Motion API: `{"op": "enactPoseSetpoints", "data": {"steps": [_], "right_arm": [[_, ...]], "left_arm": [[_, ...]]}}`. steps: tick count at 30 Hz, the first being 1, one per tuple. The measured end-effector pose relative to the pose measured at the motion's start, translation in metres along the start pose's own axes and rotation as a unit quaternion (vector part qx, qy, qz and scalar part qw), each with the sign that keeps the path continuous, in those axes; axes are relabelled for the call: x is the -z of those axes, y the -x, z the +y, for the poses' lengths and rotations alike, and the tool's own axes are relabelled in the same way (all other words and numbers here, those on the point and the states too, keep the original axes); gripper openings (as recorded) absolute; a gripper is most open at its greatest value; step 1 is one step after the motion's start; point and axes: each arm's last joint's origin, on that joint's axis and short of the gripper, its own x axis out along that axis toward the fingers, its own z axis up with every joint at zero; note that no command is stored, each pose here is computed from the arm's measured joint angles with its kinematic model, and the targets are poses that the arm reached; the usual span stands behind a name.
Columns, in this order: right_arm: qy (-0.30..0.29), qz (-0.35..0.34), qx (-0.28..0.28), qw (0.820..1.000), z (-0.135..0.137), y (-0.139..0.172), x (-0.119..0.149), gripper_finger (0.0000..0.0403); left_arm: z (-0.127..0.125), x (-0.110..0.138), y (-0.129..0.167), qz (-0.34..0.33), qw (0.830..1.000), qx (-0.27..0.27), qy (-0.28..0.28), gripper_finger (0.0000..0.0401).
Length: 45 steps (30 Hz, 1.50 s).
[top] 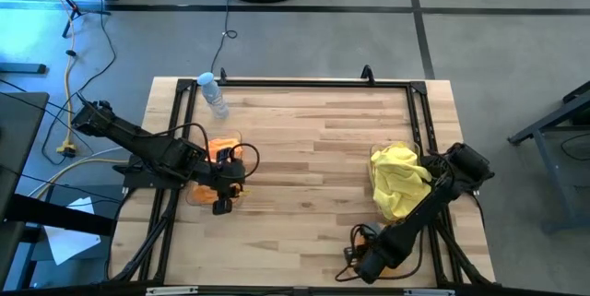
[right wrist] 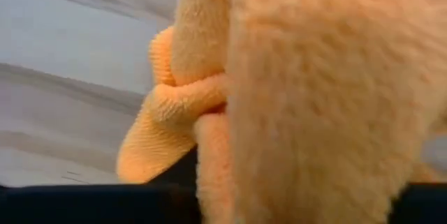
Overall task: Sort microfiber towel by color & place in baskets
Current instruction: Put the orange towel into the left transparent bin
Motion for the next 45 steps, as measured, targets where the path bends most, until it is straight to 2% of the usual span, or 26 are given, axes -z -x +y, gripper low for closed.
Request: {"op": "enactPoseSetpoints", "data": {"steps": [3, 5, 11, 14, 18, 23, 29, 32, 35, 38, 45], "right_arm": [[0.045, -0.043, -0.046, 0.997, 0.011, 0.003, -0.003, 0.0035], [0.077, -0.068, -0.070, 0.992, 0.018, 0.007, -0.005, 0.0012], [0.133, -0.132, -0.115, 0.975, 0.041, 0.021, -0.016, 0.0038], [0.158, -0.167, -0.131, 0.964, 0.053, 0.029, -0.025, 0.0025], [0.198, -0.211, -0.138, 0.947, 0.068, 0.038, -0.041, 0.0006], [0.244, -0.235, -0.135, 0.931, 0.088, 0.052, -0.066, 0.0015], [0.326, -0.264, -0.121, 0.900, 0.111, 0.083, -0.088, 0.0016], [0.369, -0.295, -0.097, 0.876, 0.119, 0.104, -0.098, 0.0016], [0.418, -0.340, -0.085, 0.838, 0.128, 0.126, -0.103, 0.0016], [0.461, -0.374, -0.080, 0.801, 0.137, 0.148, -0.105, 0.0016], [0.528, -0.409, -0.086, 0.739, 0.149, 0.187, -0.107, 0.0016]], "left_arm": [[-0.001, -0.002, 0.000, -0.010, 1.000, 0.003, 0.002, 0.0117], [-0.002, -0.004, 0.000, -0.019, 1.000, 0.008, 0.004, 0.0117], [-0.003, -0.009, 0.000, -0.051, 0.999, 0.000, 0.007, 0.0117], [-0.002, -0.009, 0.001, -0.058, 0.998, -0.012, 0.012, 0.0118], [-0.003, -0.014, 0.001, -0.088, 0.994, -0.010, 0.058, 0.0124], [-0.008, -0.024, 0.002, -0.134, 0.988, 0.013, 0.069, 0.0168], [-0.013, -0.036, -0.001, -0.190, 0.982, 0.009, 0.022, 0.0229], [-0.017, -0.043, -0.005, -0.213, 0.976, 0.019, 0.034, 0.0238], [-0.020, -0.047, -0.011, -0.226, 0.973, 0.025, 0.040, 0.0239], [-0.023, -0.050, -0.018, -0.228, 0.973, 0.019, 0.020, 0.0239], [-0.027, -0.056, -0.032, -0.251, 0.968, -0.007, 0.027, 0.0239]]}}
